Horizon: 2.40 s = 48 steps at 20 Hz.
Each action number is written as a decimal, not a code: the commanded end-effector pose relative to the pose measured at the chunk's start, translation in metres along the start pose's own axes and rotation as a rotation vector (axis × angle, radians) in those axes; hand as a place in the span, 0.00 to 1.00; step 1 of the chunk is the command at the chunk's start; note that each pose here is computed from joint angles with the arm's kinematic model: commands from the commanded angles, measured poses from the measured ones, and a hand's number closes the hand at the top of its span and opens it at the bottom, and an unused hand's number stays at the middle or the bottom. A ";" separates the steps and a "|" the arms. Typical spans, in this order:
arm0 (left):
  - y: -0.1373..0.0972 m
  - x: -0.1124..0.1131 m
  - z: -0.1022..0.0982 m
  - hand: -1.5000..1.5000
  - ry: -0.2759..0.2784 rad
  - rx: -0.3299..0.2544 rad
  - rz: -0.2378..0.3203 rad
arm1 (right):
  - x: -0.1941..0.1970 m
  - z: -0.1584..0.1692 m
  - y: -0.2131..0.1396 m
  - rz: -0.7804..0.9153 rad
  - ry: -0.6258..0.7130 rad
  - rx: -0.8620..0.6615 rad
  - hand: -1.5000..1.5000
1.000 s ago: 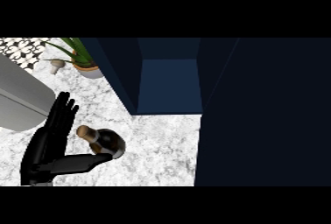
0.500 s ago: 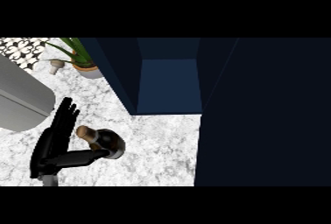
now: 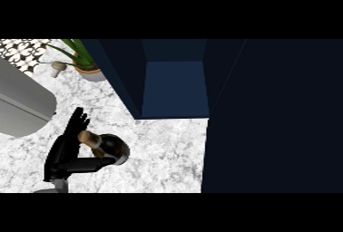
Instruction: Pick up the wine, place it into the cabinet and close the cabinet
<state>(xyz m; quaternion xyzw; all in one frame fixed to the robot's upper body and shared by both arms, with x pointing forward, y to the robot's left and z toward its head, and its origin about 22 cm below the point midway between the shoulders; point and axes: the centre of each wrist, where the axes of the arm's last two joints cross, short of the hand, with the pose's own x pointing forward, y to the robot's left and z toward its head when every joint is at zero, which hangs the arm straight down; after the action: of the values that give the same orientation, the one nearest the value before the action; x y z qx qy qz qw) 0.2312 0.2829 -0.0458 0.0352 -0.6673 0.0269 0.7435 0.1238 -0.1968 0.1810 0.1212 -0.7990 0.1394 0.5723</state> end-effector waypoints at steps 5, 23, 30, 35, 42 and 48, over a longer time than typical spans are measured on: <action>-0.018 -0.029 -0.006 0.00 0.018 -0.028 0.020 | 0.050 0.042 0.004 -0.066 -0.093 0.013 0.00; -0.025 -0.092 0.010 0.00 0.013 0.062 0.296 | 0.041 0.030 -0.004 -0.014 -0.082 0.021 0.00; -0.021 -0.074 -0.010 0.00 0.008 0.026 0.356 | 0.043 0.035 0.000 -0.054 -0.093 0.015 0.00; -0.041 -0.074 -0.019 0.00 -0.008 0.012 0.333 | 0.042 0.034 -0.003 -0.034 -0.083 0.026 0.00; -0.076 -0.069 -0.027 1.00 -0.038 -0.002 0.309 | 0.037 0.028 0.007 -0.054 -0.089 0.025 0.00; -0.072 -0.070 -0.031 1.00 -0.095 -0.005 0.262 | 0.042 0.031 0.000 -0.032 -0.071 0.022 0.00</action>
<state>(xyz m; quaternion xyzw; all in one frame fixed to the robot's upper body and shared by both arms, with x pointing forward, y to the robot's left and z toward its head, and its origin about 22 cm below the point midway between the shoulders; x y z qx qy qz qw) 0.2541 0.2211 -0.1213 -0.0615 -0.6881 0.1319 0.7109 0.1222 -0.1968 0.1770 0.1247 -0.7965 0.1376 0.5754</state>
